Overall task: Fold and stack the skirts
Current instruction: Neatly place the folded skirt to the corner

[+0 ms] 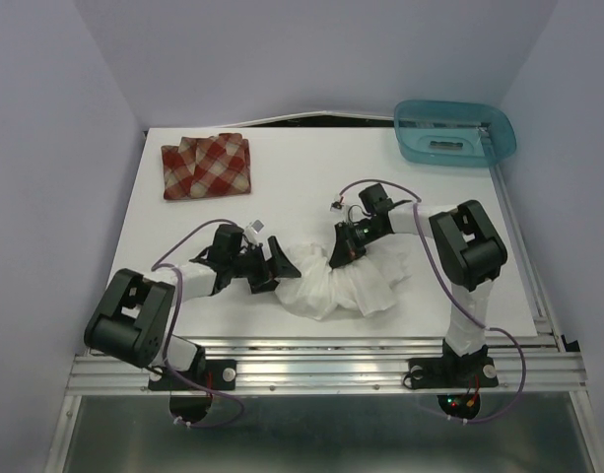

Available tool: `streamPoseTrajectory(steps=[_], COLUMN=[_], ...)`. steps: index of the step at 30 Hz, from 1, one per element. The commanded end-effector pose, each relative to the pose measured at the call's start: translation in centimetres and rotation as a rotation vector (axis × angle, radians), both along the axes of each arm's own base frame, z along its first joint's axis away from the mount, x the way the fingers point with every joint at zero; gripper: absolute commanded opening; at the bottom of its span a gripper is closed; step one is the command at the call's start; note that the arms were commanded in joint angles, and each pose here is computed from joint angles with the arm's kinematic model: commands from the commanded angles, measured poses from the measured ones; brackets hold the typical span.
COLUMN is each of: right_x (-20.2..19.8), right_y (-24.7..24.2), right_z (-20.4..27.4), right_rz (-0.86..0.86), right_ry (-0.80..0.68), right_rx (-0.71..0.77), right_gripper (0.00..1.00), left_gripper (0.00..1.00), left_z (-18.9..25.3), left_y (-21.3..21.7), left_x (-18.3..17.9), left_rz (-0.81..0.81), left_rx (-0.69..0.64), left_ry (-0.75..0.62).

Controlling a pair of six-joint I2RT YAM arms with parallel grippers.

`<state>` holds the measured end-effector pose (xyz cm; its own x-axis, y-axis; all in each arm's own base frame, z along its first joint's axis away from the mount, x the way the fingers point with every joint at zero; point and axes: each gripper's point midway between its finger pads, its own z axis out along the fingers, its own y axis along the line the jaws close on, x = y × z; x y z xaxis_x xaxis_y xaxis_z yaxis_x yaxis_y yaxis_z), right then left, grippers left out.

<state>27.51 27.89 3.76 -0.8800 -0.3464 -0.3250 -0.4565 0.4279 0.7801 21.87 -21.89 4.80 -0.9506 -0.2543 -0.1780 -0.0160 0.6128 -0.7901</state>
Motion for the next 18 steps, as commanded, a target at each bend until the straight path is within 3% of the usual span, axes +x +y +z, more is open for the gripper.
streamPoseTrajectory(steps=[1, 8, 15, 16, 18], right_x=[0.3, 0.0, 0.2, 0.4, 0.6], right_y=[0.3, 0.3, 0.5, 0.6, 0.8], right_z=[-1.2, -1.2, -1.3, -1.3, -1.3], right_rz=[0.002, 0.002, -0.008, -0.011, -0.016], right_ry=[-0.01, -0.004, 0.015, 0.015, 0.019], right_rx=[-0.002, 0.003, 0.008, 0.01, 0.012], right_gripper=[0.01, 0.01, 0.01, 0.01, 0.01], left_gripper=[0.99, 0.99, 0.99, 0.97, 0.79], left_z=[0.9, 0.0, -2.4, -3.0, -3.1], left_y=[-2.9, -7.6, -9.2, -9.2, -9.4], left_x=[1.6, 2.2, 2.7, 2.8, 3.1], left_rz=[-0.004, -0.059, -0.061, -0.055, -0.061], left_rx=[-0.048, -0.103, -0.085, -0.073, -0.072], left_ry=[-0.04, -0.018, 0.039, 0.047, 0.04])
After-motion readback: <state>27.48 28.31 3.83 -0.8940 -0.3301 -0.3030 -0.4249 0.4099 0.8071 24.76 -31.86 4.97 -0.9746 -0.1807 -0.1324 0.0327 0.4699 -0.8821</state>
